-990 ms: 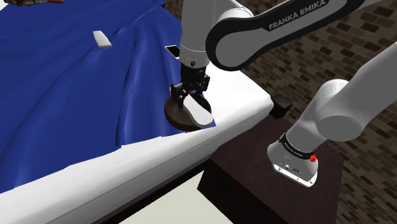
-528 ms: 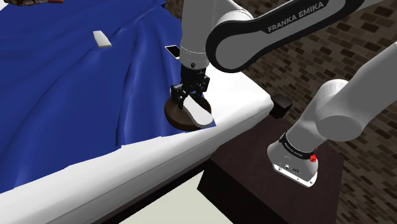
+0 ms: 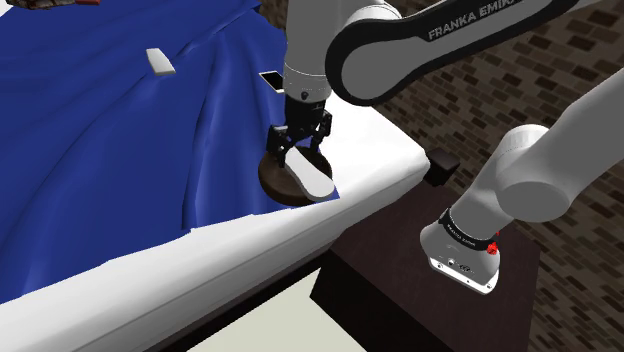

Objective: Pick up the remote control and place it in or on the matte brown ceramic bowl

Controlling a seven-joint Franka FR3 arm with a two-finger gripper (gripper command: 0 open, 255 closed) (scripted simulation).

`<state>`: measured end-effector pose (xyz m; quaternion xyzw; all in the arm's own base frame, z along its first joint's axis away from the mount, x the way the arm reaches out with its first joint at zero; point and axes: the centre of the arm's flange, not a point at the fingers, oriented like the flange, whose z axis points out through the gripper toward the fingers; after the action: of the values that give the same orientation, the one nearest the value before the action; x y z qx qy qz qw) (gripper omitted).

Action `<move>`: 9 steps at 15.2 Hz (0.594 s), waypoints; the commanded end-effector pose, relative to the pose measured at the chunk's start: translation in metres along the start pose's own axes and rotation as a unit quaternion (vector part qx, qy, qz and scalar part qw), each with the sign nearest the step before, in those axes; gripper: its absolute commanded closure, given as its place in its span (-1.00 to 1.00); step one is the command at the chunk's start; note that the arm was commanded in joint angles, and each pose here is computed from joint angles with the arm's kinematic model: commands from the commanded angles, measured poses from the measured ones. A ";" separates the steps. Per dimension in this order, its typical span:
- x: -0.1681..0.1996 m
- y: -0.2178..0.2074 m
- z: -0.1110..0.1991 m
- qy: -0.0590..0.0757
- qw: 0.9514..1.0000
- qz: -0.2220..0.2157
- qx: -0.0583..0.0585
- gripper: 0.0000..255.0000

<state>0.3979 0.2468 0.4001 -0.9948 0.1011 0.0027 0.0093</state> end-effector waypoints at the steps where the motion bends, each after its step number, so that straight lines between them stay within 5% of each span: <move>1: 0.001 0.000 -0.025 0.000 1.000 0.000 0.000 -1.00; 9: 0.001 0.000 -0.035 0.000 1.000 0.000 0.000 -1.00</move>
<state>0.3988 0.2462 0.4352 -0.9948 0.1010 0.0031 0.0091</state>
